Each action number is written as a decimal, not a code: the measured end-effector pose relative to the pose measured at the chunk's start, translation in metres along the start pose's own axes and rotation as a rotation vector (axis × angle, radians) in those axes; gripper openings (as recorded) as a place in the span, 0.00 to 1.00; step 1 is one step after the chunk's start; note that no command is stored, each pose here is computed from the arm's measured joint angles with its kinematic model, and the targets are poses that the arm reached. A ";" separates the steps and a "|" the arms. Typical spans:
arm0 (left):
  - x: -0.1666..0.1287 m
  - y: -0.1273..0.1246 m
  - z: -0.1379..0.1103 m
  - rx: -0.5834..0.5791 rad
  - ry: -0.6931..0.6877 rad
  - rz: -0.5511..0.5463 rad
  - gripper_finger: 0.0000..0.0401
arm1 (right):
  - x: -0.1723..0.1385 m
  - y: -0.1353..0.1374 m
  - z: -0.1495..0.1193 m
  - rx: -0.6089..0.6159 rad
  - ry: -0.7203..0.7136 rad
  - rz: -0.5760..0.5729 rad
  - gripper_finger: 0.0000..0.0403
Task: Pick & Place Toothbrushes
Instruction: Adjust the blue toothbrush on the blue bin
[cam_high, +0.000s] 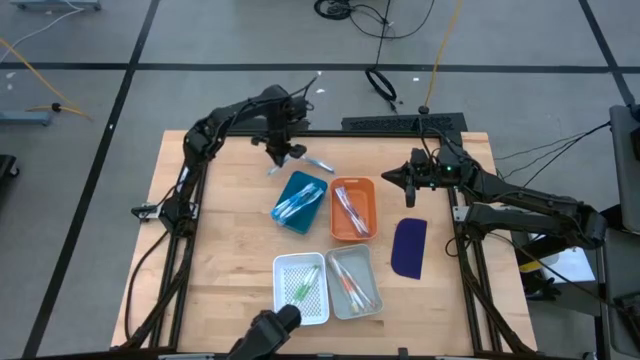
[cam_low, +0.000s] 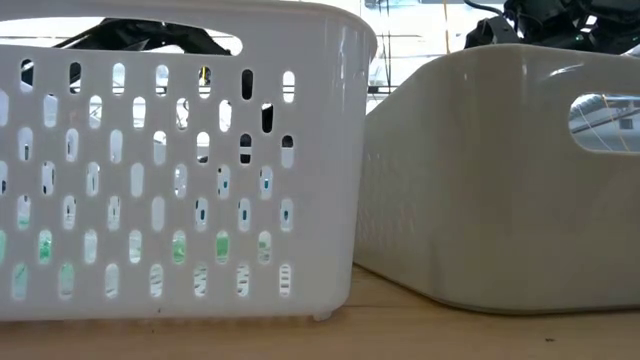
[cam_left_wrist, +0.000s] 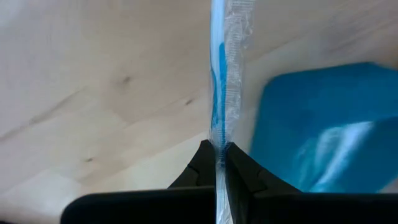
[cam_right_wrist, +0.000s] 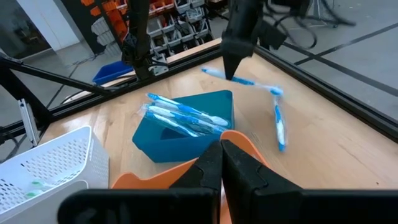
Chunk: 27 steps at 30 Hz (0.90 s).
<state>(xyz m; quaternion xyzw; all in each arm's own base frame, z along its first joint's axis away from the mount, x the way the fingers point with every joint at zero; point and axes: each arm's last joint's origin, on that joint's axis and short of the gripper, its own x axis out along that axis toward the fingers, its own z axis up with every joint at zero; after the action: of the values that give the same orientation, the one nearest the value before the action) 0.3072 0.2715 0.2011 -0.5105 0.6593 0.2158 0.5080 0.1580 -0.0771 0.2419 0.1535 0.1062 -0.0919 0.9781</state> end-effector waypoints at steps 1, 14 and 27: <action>0.004 0.004 0.001 -0.002 0.017 0.003 0.00 | 0.000 0.000 0.000 -0.001 -0.002 0.000 0.00; 0.025 0.023 0.000 -0.041 0.090 0.099 0.00 | -0.002 0.001 0.001 -0.005 -0.013 0.002 0.00; -0.007 0.034 -0.019 -0.155 -0.013 0.111 0.00 | -0.002 0.001 0.001 -0.012 -0.013 0.002 0.00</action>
<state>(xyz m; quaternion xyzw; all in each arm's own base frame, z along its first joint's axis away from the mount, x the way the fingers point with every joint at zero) 0.2679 0.2726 0.2065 -0.5095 0.6647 0.2974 0.4584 0.1563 -0.0761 0.2441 0.1471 0.1000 -0.0915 0.9798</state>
